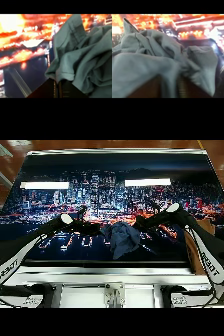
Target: Fold the shirts.
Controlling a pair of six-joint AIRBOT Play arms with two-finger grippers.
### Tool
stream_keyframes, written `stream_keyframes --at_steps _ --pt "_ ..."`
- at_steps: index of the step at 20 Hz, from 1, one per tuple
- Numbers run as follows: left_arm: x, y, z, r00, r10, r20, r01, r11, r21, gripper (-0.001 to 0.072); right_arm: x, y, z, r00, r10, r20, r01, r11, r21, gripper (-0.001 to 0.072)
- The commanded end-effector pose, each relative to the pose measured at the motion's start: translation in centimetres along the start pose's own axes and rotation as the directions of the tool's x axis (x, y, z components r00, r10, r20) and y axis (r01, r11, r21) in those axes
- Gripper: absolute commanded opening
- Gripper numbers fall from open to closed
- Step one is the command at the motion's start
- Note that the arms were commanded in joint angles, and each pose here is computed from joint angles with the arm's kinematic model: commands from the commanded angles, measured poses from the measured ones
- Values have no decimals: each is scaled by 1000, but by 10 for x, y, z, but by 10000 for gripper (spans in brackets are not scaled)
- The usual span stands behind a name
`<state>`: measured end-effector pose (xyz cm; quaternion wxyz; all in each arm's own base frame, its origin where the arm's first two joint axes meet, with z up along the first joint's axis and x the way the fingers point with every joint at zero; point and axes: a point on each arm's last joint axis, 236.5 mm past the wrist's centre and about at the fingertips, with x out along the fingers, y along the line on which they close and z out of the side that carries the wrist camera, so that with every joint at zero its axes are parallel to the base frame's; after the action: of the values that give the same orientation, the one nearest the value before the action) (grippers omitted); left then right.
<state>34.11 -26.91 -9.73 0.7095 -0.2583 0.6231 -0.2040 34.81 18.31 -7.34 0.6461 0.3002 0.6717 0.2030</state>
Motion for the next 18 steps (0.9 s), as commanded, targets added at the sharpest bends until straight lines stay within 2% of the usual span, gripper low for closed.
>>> stream_keyframes --at_steps 1,2,3,4,6,8,11,16,17,18 --pt "-8 -3 6 1000 -8 21 8 1000 10 41 2 7 -3 1000 20 -11 -20 999 -27 242" --pt "-11 -4 8 1000 -12 28 11 1000 10 40 -7 8 2 1000 24 15 -24 999 -49 306" --pt "-13 -6 9 999 -15 35 14 1000 15 41 -18 8 7 999 31 44 -28 997 -69 569" --pt "-16 -7 10 999 -18 41 18 1000 20 40 -32 7 14 996 36 84 -30 997 -77 677" --pt "-18 -10 11 999 -22 46 21 999 27 41 -57 -8 19 993 30 113 -27 999 -22 677" --pt "-18 -10 11 999 -23 47 22 999 28 40 -63 -27 4 999 22 37 -23 999 46 676" --pt "-18 -10 11 999 -23 48 21 999 28 40 -42 -23 -15 998 40 -43 -38 998 43 677" --pt "-18 -10 11 999 -23 47 22 999 28 41 9 -7 1 1000 21 13 -22 997 72 675" --pt "-18 -10 11 999 -23 46 22 999 28 40 15 -5 5 999 15 33 -18 997 74 555" --pt "-18 -10 10 999 -23 43 22 999 28 41 17 0 9 998 21 52 -25 997 69 245"
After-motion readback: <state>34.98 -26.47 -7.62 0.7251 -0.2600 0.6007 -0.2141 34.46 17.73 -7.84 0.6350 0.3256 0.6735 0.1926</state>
